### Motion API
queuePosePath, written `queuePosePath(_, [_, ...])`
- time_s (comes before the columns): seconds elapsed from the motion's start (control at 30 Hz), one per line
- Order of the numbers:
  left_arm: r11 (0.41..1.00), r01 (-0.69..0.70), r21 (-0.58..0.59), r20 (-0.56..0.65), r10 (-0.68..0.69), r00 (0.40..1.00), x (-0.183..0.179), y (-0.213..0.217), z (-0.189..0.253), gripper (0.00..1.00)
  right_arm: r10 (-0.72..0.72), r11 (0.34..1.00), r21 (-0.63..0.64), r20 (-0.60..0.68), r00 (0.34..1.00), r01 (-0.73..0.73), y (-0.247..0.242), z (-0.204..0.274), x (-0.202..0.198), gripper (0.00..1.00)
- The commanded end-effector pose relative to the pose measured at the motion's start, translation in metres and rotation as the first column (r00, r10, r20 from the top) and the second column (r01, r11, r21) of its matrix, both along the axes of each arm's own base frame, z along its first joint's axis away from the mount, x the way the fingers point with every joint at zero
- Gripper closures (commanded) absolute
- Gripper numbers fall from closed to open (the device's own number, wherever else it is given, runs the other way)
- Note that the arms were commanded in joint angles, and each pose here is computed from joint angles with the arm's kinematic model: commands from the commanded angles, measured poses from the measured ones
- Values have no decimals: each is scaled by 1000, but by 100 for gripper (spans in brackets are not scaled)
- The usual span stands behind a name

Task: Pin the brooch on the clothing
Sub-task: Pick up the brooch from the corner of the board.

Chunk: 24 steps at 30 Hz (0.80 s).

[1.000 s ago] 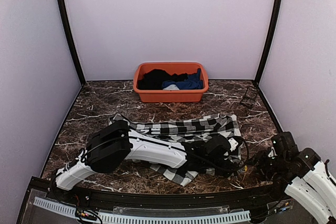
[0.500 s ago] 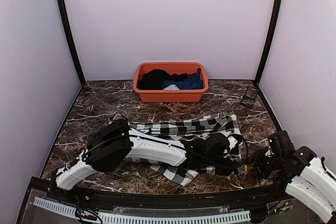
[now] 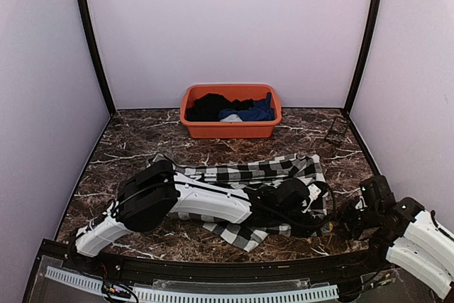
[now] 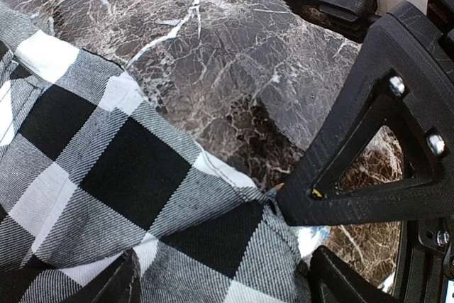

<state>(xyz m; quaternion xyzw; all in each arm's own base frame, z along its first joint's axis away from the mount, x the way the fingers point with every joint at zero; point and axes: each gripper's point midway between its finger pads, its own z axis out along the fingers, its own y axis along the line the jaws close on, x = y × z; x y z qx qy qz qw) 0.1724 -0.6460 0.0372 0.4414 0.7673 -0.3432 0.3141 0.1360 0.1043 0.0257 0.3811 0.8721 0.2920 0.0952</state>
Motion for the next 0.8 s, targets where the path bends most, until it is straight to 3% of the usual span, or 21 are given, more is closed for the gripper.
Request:
queuePosePath(0.0, [999,14,43,-26,-13,1000,-4,4,-19,18,43,999,-2,54,998,-43,5,6,7,54])
queuePosePath(0.77, [997,-8,73,-34,11,999,1,10,-25,19,91,995,23,161,983,-96,13,18,18,63])
